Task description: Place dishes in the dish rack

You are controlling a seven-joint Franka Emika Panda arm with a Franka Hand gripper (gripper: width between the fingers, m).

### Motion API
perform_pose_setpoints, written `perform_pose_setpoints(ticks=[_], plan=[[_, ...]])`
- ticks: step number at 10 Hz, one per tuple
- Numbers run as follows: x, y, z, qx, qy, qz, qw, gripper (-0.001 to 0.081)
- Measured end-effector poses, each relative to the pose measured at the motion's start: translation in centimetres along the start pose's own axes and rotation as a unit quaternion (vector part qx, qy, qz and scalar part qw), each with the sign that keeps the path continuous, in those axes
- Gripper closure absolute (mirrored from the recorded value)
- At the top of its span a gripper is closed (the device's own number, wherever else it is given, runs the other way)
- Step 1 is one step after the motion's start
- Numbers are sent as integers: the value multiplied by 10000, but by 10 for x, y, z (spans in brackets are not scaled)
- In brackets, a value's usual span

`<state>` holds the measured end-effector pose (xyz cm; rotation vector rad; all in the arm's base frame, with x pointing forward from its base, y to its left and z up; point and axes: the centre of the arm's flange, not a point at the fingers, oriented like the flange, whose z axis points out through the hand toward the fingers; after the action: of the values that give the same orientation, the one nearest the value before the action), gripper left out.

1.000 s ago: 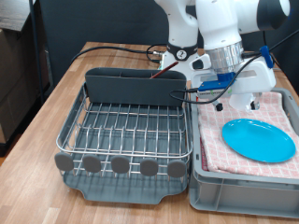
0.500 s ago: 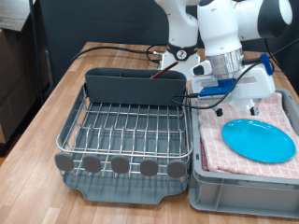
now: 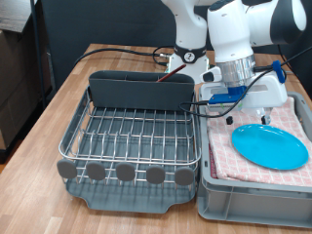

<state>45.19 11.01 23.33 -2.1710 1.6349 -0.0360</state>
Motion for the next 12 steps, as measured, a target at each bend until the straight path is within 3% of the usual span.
perform_pose_setpoints(ticks=[6, 7, 8, 9, 10, 11, 12], plan=[[1, 1, 17, 139, -96, -82, 9998, 3], [1, 1, 19, 155, -76, -86, 9998, 84], [1, 1, 20, 152, -74, -78, 9998, 84], [1, 1, 22, 148, -76, -66, 9998, 270], [1, 1, 22, 149, -78, -51, 9998, 270], [1, 0, 23, 150, -79, -43, 9998, 452], [1, 0, 24, 149, -80, -41, 9998, 452]])
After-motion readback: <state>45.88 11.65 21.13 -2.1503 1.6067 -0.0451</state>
